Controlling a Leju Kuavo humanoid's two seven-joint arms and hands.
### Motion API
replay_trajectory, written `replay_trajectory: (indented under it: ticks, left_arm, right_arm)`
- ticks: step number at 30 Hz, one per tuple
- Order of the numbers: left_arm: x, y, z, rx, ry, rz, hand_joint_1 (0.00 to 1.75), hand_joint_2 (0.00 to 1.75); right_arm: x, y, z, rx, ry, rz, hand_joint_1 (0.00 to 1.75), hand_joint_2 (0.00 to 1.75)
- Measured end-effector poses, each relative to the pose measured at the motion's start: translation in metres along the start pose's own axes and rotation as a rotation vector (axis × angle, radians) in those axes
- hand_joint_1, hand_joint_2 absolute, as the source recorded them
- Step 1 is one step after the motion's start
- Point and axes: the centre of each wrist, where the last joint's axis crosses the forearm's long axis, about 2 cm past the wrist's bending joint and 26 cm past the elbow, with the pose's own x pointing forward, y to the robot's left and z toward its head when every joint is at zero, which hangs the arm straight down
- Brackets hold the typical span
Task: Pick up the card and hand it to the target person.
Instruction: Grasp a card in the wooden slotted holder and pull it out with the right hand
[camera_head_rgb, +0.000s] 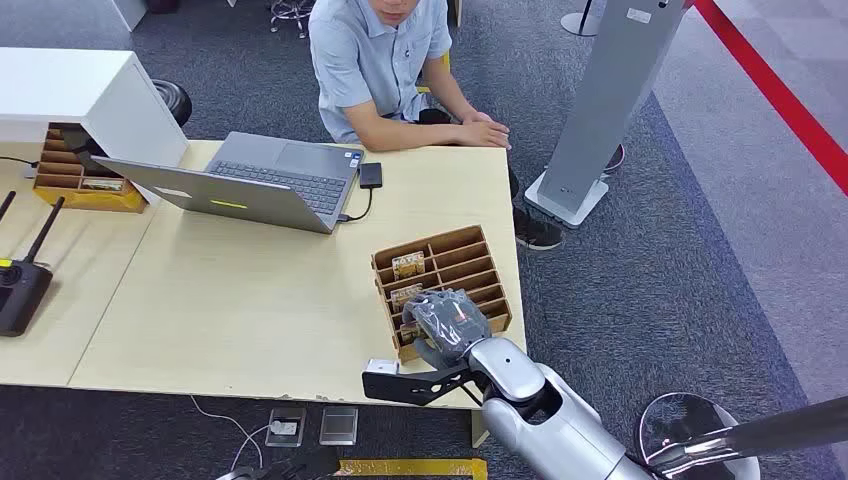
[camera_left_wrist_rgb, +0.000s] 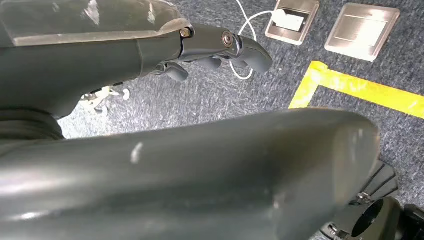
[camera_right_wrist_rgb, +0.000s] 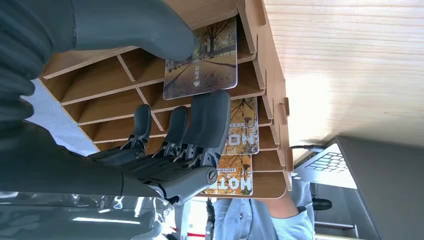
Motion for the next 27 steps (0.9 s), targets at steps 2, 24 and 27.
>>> replay_trajectory:
  ticks: [2, 24, 27]
  left_arm:
    - [0.0001, 0.0000, 0.0000, 0.000, 0.000, -0.002, 0.00, 0.00]
    - [0.0016, 0.0006, 0.0000, -0.002, -0.005, -0.024, 0.00, 0.00]
    - [0.0013, 0.0008, 0.0001, -0.002, -0.005, -0.028, 0.00, 0.00]
  right_arm:
    - [0.0000, -0.0001, 0.0000, 0.000, 0.000, 0.000, 0.99, 1.75]
    - [-0.0005, 0.0017, 0.0002, 0.017, 0.004, -0.009, 1.06, 1.75]
    - [-0.0011, 0.0024, 0.0003, 0.020, 0.010, -0.010, 1.16, 1.75]
